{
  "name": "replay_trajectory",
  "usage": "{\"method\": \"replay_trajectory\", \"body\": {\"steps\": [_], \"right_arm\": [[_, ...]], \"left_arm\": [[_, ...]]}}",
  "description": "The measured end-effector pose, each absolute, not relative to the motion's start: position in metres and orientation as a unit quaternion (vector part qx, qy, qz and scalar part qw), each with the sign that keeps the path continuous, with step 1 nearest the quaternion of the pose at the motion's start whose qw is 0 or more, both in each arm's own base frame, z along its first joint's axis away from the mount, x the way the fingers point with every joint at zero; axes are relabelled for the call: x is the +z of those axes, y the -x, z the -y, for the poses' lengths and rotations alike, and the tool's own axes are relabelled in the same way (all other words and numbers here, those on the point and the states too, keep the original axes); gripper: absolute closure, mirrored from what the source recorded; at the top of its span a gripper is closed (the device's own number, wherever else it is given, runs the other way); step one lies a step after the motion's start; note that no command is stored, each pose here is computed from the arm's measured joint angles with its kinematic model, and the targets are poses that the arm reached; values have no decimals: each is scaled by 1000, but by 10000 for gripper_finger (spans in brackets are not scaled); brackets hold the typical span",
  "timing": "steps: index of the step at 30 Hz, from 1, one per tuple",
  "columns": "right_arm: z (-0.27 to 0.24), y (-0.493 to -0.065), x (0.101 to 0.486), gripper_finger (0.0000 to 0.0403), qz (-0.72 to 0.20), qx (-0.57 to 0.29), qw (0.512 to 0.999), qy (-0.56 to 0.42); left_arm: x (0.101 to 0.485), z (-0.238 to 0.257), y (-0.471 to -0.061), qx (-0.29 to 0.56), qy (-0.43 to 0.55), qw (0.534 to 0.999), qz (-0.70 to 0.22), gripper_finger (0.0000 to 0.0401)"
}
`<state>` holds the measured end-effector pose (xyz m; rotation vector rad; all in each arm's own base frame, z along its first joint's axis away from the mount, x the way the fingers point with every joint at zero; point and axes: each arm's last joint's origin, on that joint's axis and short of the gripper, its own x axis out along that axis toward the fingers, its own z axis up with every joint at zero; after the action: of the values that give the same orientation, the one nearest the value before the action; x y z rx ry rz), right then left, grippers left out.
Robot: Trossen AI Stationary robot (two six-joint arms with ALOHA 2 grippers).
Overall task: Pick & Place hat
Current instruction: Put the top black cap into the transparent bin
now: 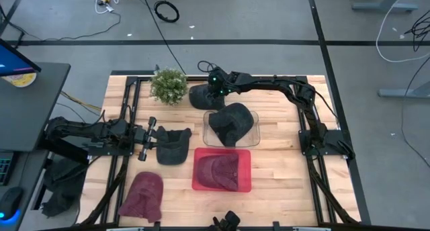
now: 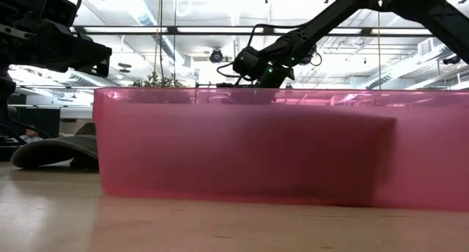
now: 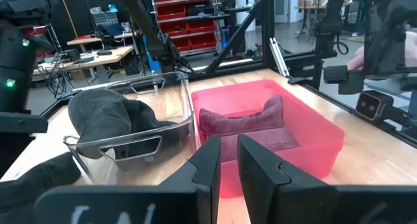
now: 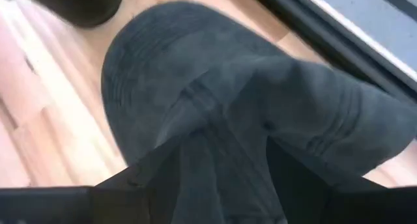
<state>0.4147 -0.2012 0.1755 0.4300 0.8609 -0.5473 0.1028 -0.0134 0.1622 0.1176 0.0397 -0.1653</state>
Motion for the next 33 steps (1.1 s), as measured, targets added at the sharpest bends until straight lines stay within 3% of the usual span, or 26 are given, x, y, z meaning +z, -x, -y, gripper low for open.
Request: {"method": "replay_trajectory", "body": {"steps": [8,13,28,33], "right_arm": [[209,-415,173,186,-406,-220,869,-179],[219,-414,160,186,-402,-207,864,-222],[221,-423,162,189,-419,-205,863,-193],[223,-421,161,229,-425,-205,862,-183]], "left_arm": [[162,13,-103,-83,-59,995,-20,346],[162,13,-103,-82,-59,995,-20,346],[162,13,-103,-82,-59,995,-20,346],[162,13,-103,-82,-59,995,-20,346]]}}
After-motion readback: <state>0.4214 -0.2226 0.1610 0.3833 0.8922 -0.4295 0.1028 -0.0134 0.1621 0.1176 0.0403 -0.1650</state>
